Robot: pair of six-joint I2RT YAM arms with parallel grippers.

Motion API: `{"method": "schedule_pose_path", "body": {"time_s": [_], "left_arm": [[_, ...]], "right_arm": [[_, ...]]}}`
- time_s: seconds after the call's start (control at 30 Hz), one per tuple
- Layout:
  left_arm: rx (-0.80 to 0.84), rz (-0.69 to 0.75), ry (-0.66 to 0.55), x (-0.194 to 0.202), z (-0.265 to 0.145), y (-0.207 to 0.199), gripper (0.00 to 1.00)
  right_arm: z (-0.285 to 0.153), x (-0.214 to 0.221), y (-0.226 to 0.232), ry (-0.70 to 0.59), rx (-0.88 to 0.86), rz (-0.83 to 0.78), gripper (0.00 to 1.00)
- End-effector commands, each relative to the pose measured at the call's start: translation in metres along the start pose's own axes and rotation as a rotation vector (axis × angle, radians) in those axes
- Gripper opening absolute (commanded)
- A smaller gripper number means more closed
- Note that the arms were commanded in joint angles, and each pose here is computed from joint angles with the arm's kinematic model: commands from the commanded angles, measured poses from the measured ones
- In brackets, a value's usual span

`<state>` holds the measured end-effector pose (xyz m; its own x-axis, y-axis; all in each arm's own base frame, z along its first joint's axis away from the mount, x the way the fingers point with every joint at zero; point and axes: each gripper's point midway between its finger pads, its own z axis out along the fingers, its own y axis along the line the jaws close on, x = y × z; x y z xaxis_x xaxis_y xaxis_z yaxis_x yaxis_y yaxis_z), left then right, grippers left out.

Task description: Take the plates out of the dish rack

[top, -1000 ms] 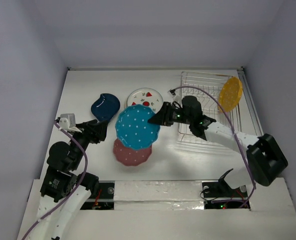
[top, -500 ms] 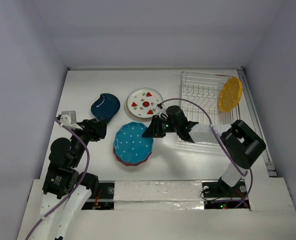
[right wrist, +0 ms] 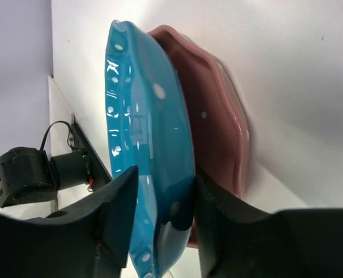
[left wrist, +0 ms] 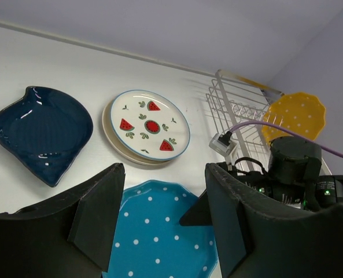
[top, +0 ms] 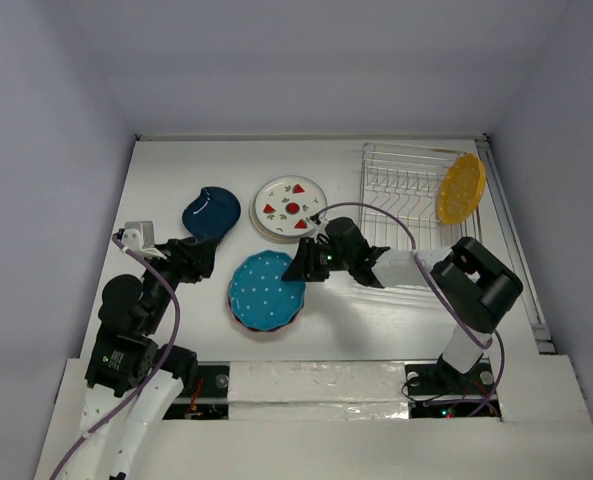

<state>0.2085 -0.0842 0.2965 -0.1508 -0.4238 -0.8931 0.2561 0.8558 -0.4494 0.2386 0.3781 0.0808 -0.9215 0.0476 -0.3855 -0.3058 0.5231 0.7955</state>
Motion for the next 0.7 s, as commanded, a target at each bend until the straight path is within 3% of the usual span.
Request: {"method": "schedule_pose_path", "body": {"time_s": [0.0,0.03,0.23,0.67], "left_arm": [[0.031,0.012,-0.049,-0.013,0.001,-0.007,0.54],[0.031,0.011,-0.049,-0.012,0.000,-0.007,0.54],[0.039,0.011,-0.059,-0.014,-0.002,-0.008,0.54],[0.050,0.010,-0.077,-0.017,-0.007,-0.010,0.54]], "right_arm": [[0.004,-0.013,0.023,-0.037,-0.047,-0.059,0.50],[0.005,-0.010,0.022,-0.032,-0.038,-0.071,0.57],[0.002,-0.014,0.010,-0.076,0.102,-0.131,0.73],[-0.014,-0.028,-0.009,-0.186,0.473,-0.280,0.84]]}}
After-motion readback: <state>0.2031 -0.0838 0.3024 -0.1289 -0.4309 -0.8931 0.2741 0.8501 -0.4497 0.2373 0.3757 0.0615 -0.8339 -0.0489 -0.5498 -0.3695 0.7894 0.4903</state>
